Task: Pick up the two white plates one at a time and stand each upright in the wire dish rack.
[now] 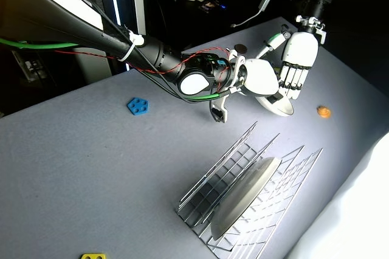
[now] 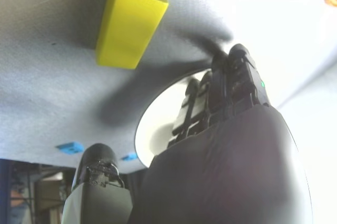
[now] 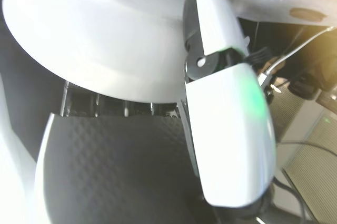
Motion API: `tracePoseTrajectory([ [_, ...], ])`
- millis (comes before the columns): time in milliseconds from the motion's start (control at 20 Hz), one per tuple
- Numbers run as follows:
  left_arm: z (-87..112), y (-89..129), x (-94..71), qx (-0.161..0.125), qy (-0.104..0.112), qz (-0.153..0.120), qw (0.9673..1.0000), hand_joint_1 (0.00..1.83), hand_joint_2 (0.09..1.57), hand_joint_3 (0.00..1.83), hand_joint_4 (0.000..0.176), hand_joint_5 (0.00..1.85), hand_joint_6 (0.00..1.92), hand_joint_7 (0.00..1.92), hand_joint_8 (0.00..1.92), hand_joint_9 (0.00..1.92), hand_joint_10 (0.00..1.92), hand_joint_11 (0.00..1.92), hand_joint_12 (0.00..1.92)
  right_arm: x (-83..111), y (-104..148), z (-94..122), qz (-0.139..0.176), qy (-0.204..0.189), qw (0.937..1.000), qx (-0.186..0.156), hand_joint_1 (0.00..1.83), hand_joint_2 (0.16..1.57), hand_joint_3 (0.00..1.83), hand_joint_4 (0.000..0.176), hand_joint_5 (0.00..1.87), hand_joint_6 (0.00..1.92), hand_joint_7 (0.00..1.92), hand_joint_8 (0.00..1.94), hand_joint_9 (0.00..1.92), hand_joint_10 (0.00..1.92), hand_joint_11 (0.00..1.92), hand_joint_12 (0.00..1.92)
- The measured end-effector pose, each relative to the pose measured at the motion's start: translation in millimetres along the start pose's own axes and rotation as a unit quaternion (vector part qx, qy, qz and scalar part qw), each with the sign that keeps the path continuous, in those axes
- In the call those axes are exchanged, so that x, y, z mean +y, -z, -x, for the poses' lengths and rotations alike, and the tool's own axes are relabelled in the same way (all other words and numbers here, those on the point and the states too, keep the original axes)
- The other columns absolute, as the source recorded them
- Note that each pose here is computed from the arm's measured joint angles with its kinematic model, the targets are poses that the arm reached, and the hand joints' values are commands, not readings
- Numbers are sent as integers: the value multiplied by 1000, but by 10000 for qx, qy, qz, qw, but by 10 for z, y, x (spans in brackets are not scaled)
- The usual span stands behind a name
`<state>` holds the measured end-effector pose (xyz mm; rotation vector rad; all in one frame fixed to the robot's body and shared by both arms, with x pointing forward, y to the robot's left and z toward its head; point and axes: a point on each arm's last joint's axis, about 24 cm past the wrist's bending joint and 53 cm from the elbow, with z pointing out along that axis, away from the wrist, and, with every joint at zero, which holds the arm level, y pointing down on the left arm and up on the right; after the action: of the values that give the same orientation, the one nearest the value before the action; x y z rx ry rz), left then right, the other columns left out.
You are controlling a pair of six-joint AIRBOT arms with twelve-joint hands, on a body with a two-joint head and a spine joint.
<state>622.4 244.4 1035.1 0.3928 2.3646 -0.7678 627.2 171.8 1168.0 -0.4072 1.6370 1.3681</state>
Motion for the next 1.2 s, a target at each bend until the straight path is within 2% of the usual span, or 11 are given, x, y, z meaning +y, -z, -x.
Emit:
tracePoseTrajectory([
  [100,28,-2,-15,-29,-21,-16,10000,0,1060,1,0,9,1,21,4,1,0,0,0,15,-3,6,27,1,10000,-18,1380,1089,0,0,985,1000,1080,736,929,1134,770,1252],
  [300,169,-1,-109,-147,-255,-91,9995,0,1065,3,0,37,12,42,16,31,12,13,6,11,4,-2,33,-48,10000,-30,1381,1094,1,0,943,1023,1083,798,921,1136,765,1252],
  [450,420,34,-269,-413,-517,-227,9976,0,1062,1,0,43,10,48,13,36,10,23,11,-19,14,12,-10,-220,9997,-74,1377,1107,1,0,928,1048,1048,854,891,1187,722,1300],
  [500,546,79,-349,-572,-518,-342,9964,0,1065,3,0,25,2,31,4,12,1,4,1,-20,14,11,-12,-231,9997,-71,1376,1111,1,0,912,1052,1037,910,888,1185,715,1326],
  [550,637,119,-391,-691,-527,-401,9954,0,1071,5,0,45,9,52,12,29,9,22,10,-18,13,10,-9,-257,9996,-72,1381,1095,0,0,966,979,1059,860,919,1145,753,1313],
  [650,772,180,-440,-866,-580,-454,9935,0,1055,0,0,33,3,50,9,36,10,23,11,-22,16,14,-13,-270,9996,-74,1382,1090,0,0,963,1000,1064,815,948,1108,797,1227],
  [750,839,215,-472,-940,-649,-488,9923,0,1056,0,0,20,0,35,1,19,2,4,2,-23,16,14,-14,-287,9996,-73,1387,1075,0,0,983,960,1120,739,971,1058,817,1176],
  [1000,971,313,-601,-1092,-916,-668,9875,0,1057,0,0,31,2,36,0,22,1,0,0,-91,79,54,-95,-550,9984,-73,1381,1090,0,0,974,1001,1082,790,921,1121,773,1231],
  [1050,984,322,-604,-1111,-956,-667,9869,0,1069,4,0,53,11,45,4,29,4,3,1,-112,116,63,-119,-655,9978,-75,1374,1111,5,0,932,1073,1025,889,870,1188,729,1269],
  [1150,978,319,-607,-1103,-1034,-663,9863,0,1064,1,0,51,8,60,9,39,7,17,8,-116,192,75,-139,-732,9972,-55,1375,1109,1,0,947,1044,1036,883,870,1188,723,1309],
  [1200,970,319,-616,-1087,-1047,-684,9862,0,1058,0,0,42,4,56,7,37,6,15,7,-101,223,84,-137,-821,9965,-44,1381,1093,0,0,976,986,1084,813,904,1141,747,1286],
])
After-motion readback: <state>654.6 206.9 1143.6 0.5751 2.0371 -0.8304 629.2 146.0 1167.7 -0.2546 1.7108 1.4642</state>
